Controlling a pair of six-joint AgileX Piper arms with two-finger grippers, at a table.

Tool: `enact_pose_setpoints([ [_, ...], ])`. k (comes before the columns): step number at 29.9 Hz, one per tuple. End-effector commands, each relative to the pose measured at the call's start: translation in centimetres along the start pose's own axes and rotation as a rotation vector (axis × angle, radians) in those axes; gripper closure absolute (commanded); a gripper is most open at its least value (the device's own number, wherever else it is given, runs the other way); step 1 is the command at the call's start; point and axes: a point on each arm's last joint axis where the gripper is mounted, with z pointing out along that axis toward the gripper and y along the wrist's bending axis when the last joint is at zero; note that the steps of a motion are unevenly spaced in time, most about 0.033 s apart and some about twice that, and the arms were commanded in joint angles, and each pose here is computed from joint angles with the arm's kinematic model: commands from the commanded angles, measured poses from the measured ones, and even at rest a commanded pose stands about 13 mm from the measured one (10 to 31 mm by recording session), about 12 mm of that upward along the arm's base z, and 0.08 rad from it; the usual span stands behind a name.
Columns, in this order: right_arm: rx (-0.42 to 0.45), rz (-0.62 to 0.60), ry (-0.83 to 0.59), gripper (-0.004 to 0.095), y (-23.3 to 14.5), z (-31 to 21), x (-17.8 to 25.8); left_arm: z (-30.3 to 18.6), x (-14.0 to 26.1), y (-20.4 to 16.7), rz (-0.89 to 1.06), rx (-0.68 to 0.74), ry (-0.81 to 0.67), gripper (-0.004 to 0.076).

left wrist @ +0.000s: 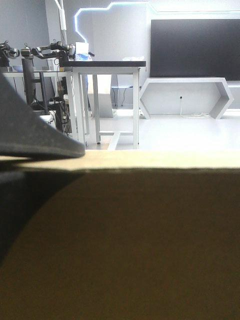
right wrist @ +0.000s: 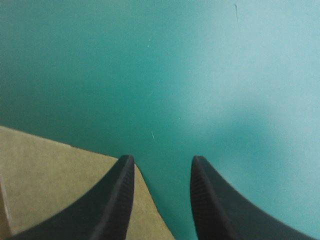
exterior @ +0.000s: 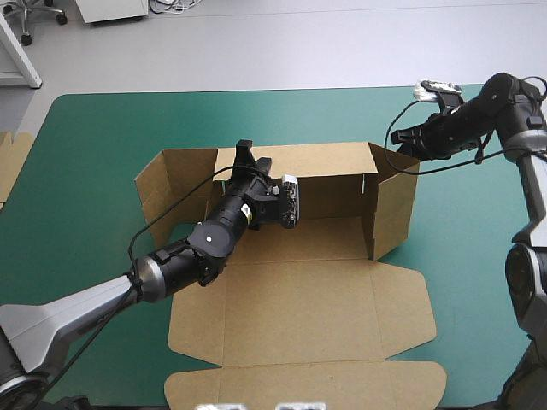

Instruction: Fold the box

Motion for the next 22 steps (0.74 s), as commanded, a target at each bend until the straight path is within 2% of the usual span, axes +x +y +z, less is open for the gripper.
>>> enact_pose_setpoints([
  [1,-0.02,-0.05,-0.09,0.0561,2.1,-4.1,0.5,-0.9,-0.3,1.8,-0.008,-0.068,-0.013,0.0734],
  [10,-0.107,-0.097,-0.158,0.0561,3.4,-4.1,3.5,-0.9,-0.2,1.9,-0.012,-0.072,-0.005,0.0734],
  [18,-0.141,-0.162,-0.272,0.0562,3.6,-2.5,6.8,-0.9,-0.2,1.9,-0.012,-0.072,-0.005,0.0734],
  [22,-0.152,-0.234,-0.341,0.0561,3.9,-2.5,8.0,-0.9,-0.2,1.9,-0.012,-0.072,-0.005,0.0734],
])
